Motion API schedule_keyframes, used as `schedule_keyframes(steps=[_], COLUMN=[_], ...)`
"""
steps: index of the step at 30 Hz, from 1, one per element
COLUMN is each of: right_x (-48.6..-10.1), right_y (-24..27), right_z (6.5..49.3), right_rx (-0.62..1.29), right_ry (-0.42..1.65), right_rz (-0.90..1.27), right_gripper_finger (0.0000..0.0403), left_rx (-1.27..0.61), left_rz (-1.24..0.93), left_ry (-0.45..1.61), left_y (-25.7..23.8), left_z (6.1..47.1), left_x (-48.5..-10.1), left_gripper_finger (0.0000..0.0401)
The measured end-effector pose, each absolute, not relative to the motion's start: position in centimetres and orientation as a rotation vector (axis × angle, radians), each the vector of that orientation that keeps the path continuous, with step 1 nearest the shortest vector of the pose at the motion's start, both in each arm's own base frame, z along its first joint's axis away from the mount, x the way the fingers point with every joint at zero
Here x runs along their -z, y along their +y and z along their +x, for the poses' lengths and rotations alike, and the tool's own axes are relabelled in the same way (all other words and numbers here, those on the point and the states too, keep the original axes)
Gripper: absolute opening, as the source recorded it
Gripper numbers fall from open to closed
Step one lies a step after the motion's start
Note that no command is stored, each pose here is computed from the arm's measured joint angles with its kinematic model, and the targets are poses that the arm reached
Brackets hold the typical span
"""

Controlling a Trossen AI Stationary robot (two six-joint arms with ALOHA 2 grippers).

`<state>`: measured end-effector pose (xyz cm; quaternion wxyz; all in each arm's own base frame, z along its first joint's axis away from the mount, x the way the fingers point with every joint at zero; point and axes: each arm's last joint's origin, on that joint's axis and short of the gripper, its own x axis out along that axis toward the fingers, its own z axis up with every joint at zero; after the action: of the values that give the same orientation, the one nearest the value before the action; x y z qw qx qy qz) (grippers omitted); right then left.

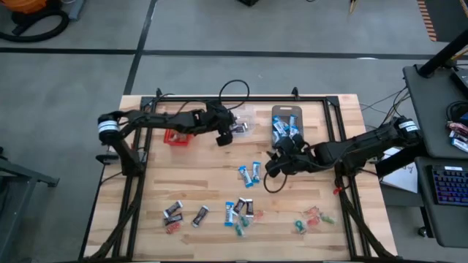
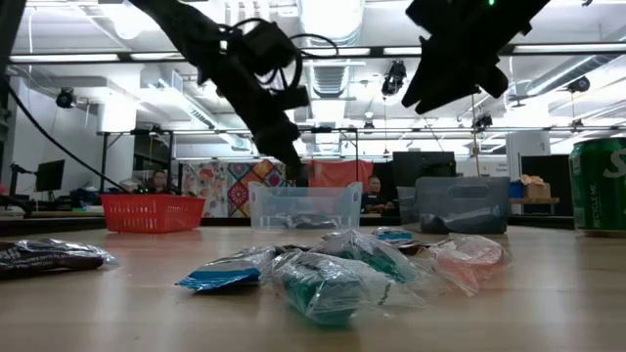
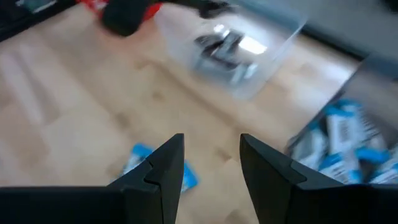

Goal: Sort candy
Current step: Put the black chocolate bar into the transparent bin, then put the orange candy into the red bin

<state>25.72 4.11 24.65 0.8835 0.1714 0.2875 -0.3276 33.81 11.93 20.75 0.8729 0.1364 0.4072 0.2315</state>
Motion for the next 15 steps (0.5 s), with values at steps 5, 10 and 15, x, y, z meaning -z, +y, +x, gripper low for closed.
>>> schedule_keyframes(steps=[5,10,15], right_x=[-24.4,-24.2,-24.1], right_y=[4.7,5.4,7.1], right_z=[25.8,25.8,25.4], right_rx=[0.563,0.422,0.283], right_ry=[0.678,0.779,0.885], right_rz=[0.488,0.641,0.771], right_gripper_finger=[0.0146,0.0146,0.0146], left_rx=[-0.480,-0.483,-0.414], left_rz=[0.290,0.279,0.249], left_ry=[0.866,0.827,0.761], left_y=[12.1,11.4,8.9], left_z=[33.9,33.6,33.7], left_x=[-20.4,-21.7,-23.2], left_gripper_finger=[0.0106,0.0123,0.0125])
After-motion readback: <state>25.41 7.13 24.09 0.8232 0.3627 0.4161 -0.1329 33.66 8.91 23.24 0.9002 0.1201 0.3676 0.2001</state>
